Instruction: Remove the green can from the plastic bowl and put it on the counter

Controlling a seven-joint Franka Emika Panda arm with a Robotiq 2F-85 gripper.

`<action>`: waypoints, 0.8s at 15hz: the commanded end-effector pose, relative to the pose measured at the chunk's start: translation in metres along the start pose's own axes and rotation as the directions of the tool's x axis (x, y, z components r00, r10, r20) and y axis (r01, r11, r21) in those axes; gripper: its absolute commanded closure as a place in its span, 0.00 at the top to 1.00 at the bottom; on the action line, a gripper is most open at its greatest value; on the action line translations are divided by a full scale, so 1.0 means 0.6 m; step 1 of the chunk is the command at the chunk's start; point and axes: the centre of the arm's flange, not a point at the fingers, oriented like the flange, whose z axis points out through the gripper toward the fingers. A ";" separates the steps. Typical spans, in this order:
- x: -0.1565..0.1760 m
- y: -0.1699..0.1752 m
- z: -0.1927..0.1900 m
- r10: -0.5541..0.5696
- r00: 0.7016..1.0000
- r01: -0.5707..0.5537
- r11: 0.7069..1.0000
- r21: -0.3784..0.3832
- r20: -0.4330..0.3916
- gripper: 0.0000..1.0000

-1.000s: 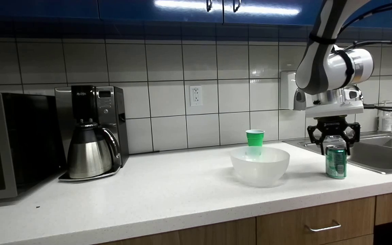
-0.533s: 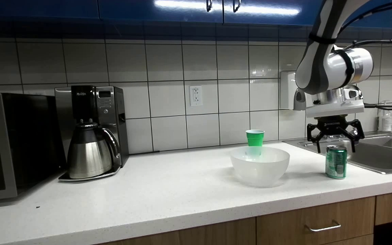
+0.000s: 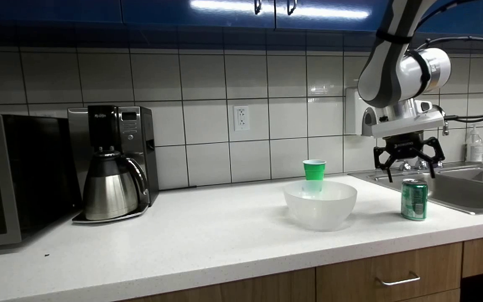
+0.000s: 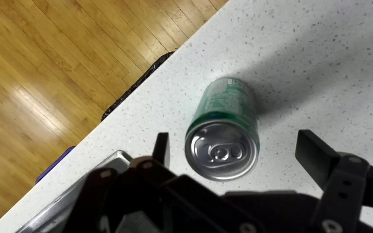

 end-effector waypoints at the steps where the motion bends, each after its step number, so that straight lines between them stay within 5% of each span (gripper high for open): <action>1: -0.025 0.001 -0.052 0.000 1.000 0.000 1.000 -0.008 -0.003 1.00; 11: -0.138 -0.018 -0.093 0.004 0.998 -0.003 1.000 -0.013 0.068 1.00; 12: -0.102 -0.028 -0.074 -0.010 0.999 0.010 1.000 0.008 0.053 1.00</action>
